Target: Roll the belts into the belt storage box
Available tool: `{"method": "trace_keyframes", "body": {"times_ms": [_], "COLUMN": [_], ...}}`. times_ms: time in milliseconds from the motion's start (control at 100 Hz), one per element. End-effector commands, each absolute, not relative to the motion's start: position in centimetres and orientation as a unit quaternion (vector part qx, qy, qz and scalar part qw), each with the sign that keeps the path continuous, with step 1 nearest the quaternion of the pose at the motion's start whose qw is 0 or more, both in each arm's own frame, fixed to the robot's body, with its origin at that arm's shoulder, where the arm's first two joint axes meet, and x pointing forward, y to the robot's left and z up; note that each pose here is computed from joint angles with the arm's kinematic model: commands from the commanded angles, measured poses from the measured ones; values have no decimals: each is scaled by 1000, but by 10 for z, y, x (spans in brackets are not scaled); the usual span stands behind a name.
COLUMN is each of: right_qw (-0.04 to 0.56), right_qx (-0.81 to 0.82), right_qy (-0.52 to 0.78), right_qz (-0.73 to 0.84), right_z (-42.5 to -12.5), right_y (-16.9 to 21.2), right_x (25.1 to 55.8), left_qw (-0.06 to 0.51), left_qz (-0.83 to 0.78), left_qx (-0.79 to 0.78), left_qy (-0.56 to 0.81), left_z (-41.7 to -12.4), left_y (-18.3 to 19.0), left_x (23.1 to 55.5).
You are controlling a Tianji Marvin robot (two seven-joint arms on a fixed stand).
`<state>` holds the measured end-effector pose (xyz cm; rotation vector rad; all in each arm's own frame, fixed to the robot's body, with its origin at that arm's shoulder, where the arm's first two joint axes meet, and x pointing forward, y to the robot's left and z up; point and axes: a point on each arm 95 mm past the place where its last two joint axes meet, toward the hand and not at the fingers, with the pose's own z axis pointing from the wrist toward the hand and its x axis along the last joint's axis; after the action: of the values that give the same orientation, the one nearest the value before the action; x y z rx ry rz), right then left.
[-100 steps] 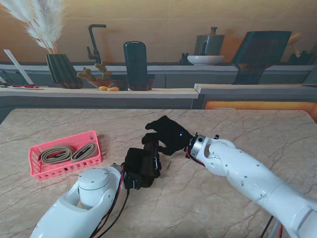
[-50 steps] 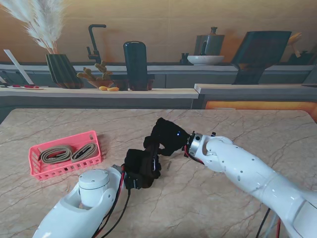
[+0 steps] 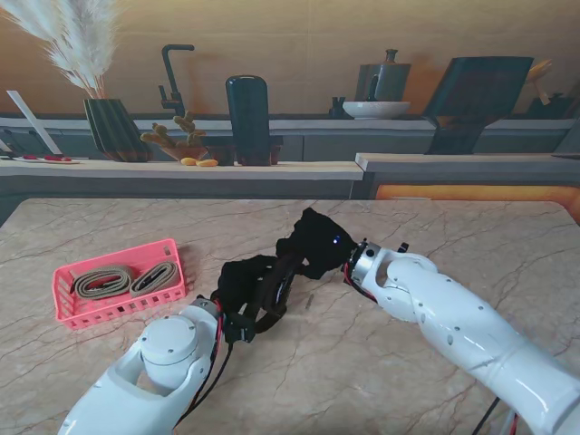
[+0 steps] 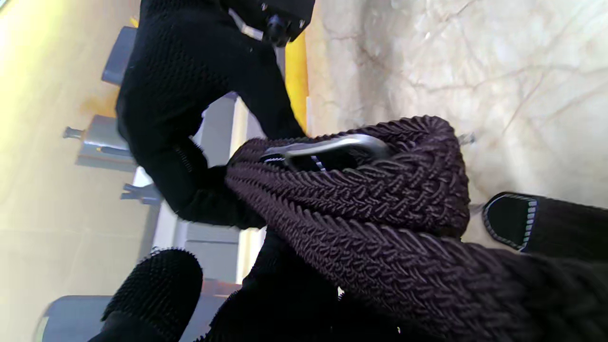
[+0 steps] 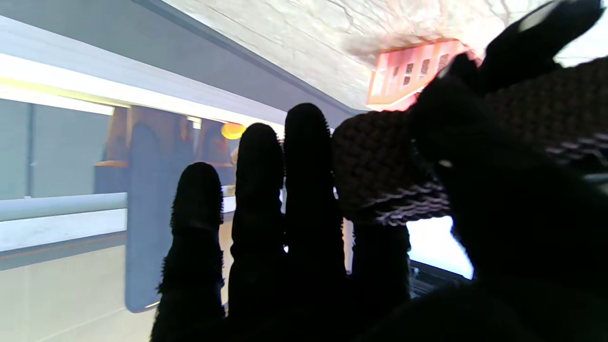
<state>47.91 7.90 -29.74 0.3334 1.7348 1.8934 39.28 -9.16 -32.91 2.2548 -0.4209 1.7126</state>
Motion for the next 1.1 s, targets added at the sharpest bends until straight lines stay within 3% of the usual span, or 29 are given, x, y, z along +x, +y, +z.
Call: {"method": "trace_keyframes", "body": {"times_ms": [0, 410, 690, 1090], "right_qw": [270, 336, 367, 393], "right_qx": [138, 195, 224, 255], "right_qy": [649, 590, 543, 503], "right_qz": [698, 708, 721, 726], "right_z": [-309, -306, -300, -297], "right_y": [78, 79, 74, 78], "right_x": [470, 463, 458, 457], "left_qw": [134, 122, 66, 80], "left_qz": [601, 620, 668, 651], "left_qx": [775, 754, 712, 721], "left_qy": [-139, -178, -206, -223], "left_z": [-327, -333, -337, -346], "left_y": [-90, -92, -93, -109], "left_x": [394, 396, 403, 402]}}
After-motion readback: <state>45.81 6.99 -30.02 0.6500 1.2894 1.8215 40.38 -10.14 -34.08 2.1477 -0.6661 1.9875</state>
